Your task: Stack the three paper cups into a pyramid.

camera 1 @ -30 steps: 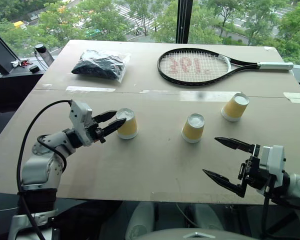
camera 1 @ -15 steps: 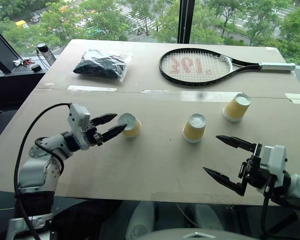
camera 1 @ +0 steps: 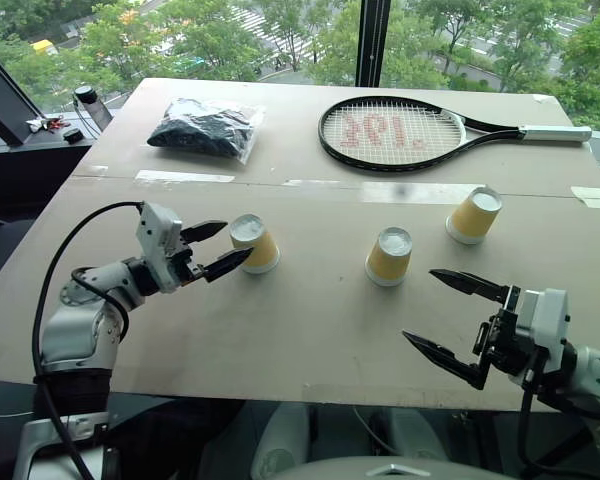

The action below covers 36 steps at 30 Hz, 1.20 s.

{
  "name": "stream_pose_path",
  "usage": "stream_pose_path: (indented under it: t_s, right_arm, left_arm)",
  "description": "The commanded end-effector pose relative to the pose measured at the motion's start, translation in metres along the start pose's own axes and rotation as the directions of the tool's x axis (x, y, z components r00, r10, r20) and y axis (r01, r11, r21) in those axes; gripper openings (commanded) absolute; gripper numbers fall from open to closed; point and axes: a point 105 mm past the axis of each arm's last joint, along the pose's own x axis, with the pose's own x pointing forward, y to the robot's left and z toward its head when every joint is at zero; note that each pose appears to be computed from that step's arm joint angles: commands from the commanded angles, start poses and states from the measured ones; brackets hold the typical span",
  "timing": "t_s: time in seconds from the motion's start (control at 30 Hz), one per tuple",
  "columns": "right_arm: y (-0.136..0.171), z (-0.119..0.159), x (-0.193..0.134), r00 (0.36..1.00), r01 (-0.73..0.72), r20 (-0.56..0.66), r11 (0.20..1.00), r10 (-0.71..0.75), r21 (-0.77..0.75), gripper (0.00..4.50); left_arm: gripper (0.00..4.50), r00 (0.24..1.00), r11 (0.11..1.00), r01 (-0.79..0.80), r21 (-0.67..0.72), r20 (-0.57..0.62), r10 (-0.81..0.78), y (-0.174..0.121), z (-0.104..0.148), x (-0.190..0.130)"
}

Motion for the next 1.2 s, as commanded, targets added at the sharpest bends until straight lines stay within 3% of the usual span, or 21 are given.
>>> stream_pose_path:
  t_s: [0.03, 0.63, 0.83, 1.2]
  right_arm:
    - [0.004, 0.01, 0.001, 1.0, -0.004, 0.03, 0.999, 0.005, -0.033, 4.5]
    - [0.007, 0.011, 0.0, 1.0, 0.022, 0.022, 0.999, -0.021, -0.026, 4.5]
    - [0.008, 0.012, 0.0, 0.999, 0.047, 0.021, 0.998, -0.047, -0.029, 4.5]
    - [0.007, 0.011, -0.001, 0.998, 0.069, 0.016, 0.997, -0.068, -0.036, 4.5]
  left_arm:
    - [4.47, 1.0, 0.998, 0.012, 0.057, -0.002, -0.012, 0.0, 0.007, 0.009]
    - [4.47, 0.995, 0.992, 0.104, 0.077, -0.01, -0.104, -0.005, 0.015, 0.03]
    - [2.66, 0.991, 0.99, 0.13, 0.057, -0.035, -0.128, -0.004, 0.011, 0.032]
    - [2.64, 0.97, 0.97, 0.241, 0.036, 0.03, -0.242, -0.018, 0.035, 0.047]
